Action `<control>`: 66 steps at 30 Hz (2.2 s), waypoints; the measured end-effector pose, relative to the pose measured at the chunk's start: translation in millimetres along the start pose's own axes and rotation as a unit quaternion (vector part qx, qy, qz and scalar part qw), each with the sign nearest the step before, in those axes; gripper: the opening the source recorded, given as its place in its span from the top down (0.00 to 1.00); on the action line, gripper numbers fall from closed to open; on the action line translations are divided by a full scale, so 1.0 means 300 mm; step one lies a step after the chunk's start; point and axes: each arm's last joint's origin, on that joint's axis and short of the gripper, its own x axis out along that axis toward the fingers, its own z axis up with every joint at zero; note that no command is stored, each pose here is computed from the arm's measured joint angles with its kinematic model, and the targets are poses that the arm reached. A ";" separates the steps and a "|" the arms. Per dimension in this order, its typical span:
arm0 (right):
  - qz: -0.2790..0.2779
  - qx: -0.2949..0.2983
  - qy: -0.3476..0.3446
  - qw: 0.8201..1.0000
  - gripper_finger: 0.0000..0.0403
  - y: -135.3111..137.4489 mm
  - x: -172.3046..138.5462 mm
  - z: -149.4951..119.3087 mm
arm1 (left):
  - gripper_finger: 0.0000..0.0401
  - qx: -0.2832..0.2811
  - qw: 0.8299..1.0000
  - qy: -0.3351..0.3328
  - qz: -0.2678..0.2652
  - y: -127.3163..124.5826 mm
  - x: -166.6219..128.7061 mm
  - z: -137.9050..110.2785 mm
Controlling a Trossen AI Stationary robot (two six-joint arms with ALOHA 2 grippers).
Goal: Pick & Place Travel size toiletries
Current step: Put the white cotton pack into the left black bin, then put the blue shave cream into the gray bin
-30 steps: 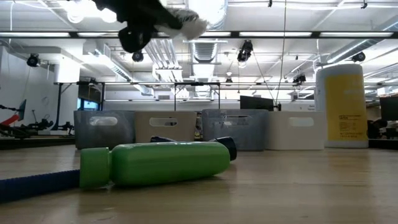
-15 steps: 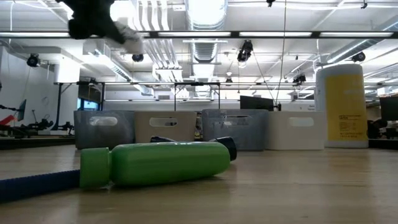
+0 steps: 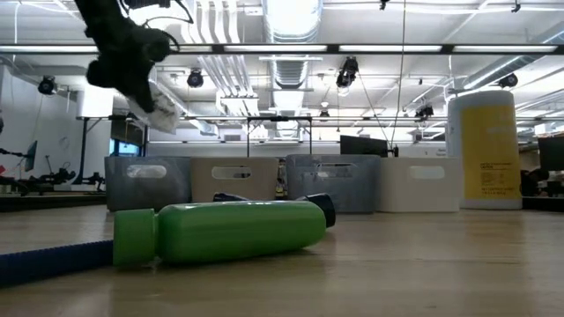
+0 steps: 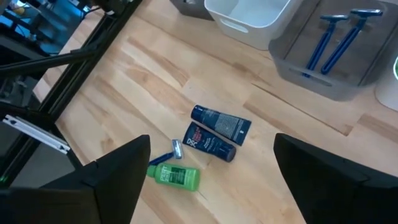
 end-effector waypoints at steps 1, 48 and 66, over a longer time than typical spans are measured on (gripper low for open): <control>0.000 0.000 0.000 1.000 0.15 0.000 0.000 0.000 | 0.98 -0.001 1.000 -0.001 -0.003 0.000 0.011 0.012; -0.012 -0.060 0.006 0.998 0.36 -0.011 0.001 -0.002 | 0.31 -0.061 0.991 -0.091 -0.073 0.107 -0.189 0.185; -0.005 -0.097 0.005 0.995 0.33 -0.005 -0.006 0.003 | 0.32 -0.060 0.908 -0.264 -0.321 0.057 -0.425 0.185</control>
